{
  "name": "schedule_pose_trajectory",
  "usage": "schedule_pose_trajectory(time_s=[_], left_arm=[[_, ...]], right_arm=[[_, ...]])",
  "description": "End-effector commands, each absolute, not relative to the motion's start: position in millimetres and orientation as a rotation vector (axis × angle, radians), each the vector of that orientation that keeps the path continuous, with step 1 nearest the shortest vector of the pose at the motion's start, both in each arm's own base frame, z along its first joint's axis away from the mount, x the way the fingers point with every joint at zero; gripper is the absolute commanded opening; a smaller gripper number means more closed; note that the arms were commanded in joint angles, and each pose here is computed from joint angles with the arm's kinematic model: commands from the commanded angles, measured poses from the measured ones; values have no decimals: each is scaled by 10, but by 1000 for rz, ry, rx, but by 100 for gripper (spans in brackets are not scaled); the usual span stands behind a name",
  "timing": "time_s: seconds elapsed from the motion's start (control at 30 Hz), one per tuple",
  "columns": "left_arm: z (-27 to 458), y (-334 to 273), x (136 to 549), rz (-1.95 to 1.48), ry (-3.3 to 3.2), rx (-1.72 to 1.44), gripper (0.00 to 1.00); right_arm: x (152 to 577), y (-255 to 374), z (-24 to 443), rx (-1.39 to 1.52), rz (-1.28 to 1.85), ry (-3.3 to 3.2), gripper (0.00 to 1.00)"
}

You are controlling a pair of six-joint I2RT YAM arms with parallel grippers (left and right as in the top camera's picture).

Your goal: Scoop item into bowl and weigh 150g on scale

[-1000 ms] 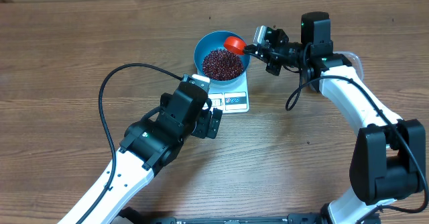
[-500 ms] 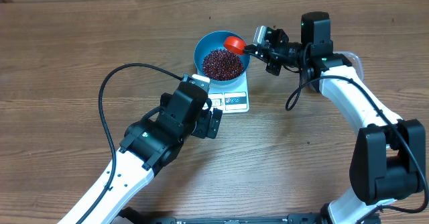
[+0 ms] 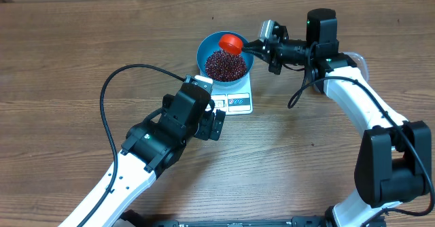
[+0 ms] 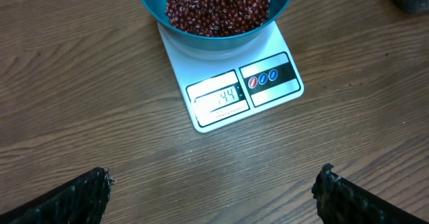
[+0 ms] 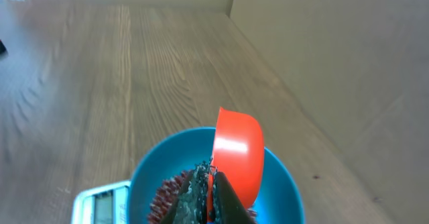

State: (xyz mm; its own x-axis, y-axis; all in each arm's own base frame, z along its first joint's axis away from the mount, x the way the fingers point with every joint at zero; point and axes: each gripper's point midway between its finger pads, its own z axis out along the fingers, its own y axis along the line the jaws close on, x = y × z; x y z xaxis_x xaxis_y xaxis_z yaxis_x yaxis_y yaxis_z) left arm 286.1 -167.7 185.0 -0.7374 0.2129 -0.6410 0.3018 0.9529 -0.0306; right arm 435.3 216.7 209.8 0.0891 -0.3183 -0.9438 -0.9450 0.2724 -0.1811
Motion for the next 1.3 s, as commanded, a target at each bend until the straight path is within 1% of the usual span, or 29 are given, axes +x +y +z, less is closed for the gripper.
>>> schedule_pose_trajectory(time_s=[0.0,0.17,0.53,0.77,0.93,1.27], left_arm=[[1850,-1667,2868,-166,2423,342,100],[1850,-1668,2868,-166,2423,342,99],[1850,-1667,2868,-166,2423,342,99],[1850,-1667,2868,-166,2423,342,100],[1850,-1667,2868,-166,2423,342,99],[1850,-1667,2868,-166,2423,342,100]], right_arm=[[4347,2101,2235,-1123,843,1544,4],[4550,1670,2331,-862,760,1762,4],[4511,618,2445,-554,412,2015,4],[4382,-134,2110,-318,33,2272,4],[4250,-446,1861,-237,-164,2409,4],[4269,-483,1369,-239,-159,2541,4]])
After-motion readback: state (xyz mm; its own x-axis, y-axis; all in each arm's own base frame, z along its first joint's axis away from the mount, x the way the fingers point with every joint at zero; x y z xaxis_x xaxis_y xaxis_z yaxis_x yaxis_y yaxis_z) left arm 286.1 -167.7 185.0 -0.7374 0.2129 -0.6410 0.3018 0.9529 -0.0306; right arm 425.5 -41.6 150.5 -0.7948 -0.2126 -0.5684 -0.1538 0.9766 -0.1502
